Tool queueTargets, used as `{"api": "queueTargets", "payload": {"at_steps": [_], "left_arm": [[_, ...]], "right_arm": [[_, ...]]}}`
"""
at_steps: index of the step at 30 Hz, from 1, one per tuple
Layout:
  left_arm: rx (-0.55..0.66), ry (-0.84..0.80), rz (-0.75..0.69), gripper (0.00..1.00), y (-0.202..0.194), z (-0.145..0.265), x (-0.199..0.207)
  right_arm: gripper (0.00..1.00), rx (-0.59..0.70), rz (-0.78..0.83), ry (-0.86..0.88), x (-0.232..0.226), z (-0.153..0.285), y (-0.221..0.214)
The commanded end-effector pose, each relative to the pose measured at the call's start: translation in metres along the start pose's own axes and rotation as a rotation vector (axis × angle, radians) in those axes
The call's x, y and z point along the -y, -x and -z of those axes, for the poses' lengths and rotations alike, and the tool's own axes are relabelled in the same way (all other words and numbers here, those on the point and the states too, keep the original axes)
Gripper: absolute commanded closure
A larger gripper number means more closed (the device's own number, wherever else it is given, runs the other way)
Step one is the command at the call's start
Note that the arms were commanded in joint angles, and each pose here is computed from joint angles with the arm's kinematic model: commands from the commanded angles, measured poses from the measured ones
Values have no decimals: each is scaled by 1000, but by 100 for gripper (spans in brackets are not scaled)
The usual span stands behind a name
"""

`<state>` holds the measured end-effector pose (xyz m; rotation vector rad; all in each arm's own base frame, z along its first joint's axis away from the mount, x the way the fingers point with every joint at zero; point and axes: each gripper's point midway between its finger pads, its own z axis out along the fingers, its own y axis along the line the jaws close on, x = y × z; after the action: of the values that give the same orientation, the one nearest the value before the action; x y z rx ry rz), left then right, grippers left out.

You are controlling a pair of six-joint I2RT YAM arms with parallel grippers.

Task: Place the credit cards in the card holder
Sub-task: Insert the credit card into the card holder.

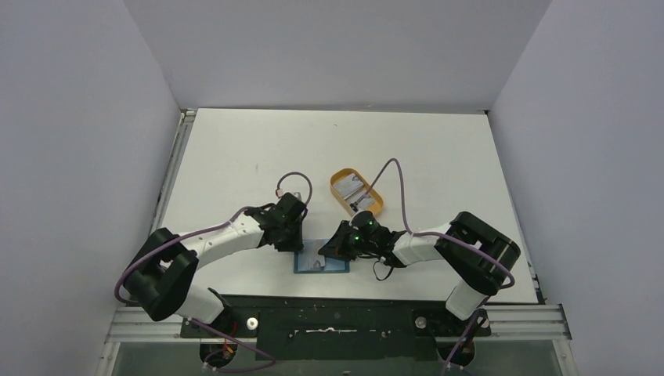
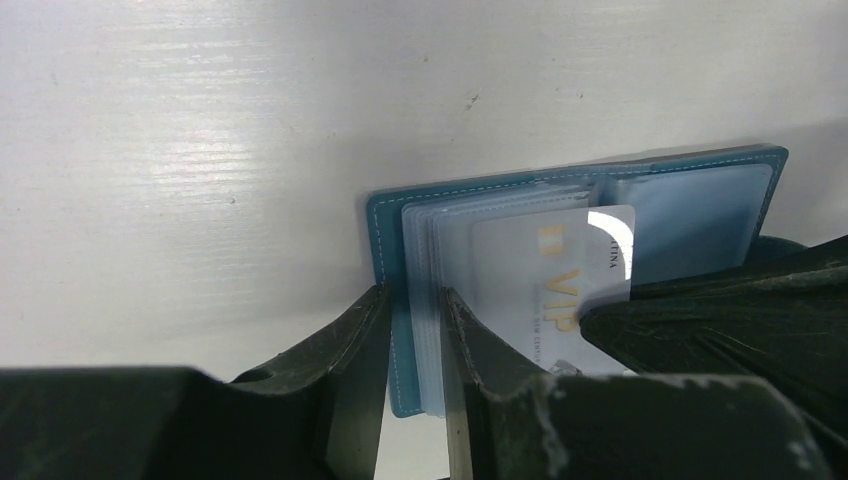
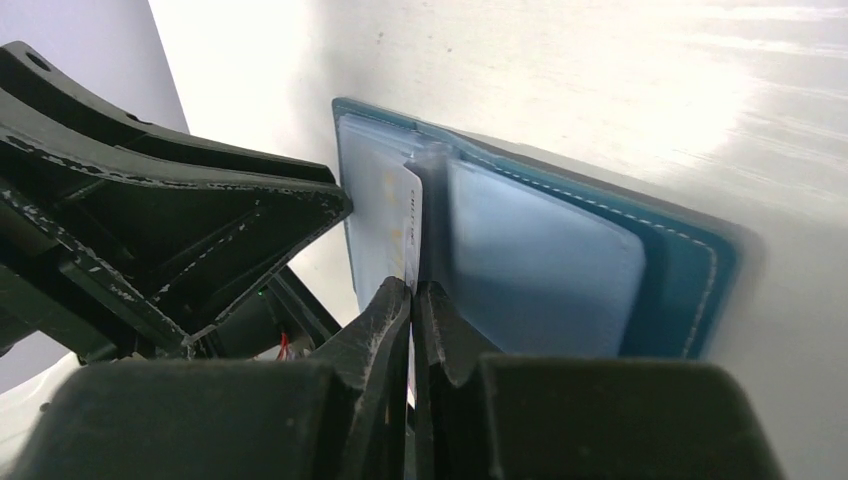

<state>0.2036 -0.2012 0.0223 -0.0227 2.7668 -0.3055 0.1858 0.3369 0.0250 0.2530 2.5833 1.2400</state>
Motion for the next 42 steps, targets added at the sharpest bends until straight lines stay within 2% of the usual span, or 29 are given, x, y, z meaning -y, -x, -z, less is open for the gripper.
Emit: {"api": "queueTargets", "payload": {"at_steps": [1, 5, 10, 14, 19, 27, 36, 42], "left_arm": [[-11, 1, 11, 78, -6, 3, -4], [4, -1, 12, 69, -2, 10, -4], [31, -8, 22, 52, 5, 22, -5], [52, -12, 32, 49, 9, 32, -8], [74, 8, 63, 57, 5, 32, -19], [22, 65, 76, 77, -9, 11, -34], [-14, 44, 77, 100, -15, -4, -28], [-21, 10, 82, 100, -17, -6, -22]], "right_arm": [[100, 24, 30, -24, -1, -10, 0], [100, 27, 35, -28, -2, -9, 1], [100, 21, 42, -36, -2, -11, 1], [100, 16, 48, -37, -3, -11, 0], [100, 9, 56, -41, -4, -13, -1], [100, 2, 62, -46, -3, -15, -3], [100, -9, 66, -42, -4, -18, -6], [100, -15, 71, -38, -7, -21, -7]]}}
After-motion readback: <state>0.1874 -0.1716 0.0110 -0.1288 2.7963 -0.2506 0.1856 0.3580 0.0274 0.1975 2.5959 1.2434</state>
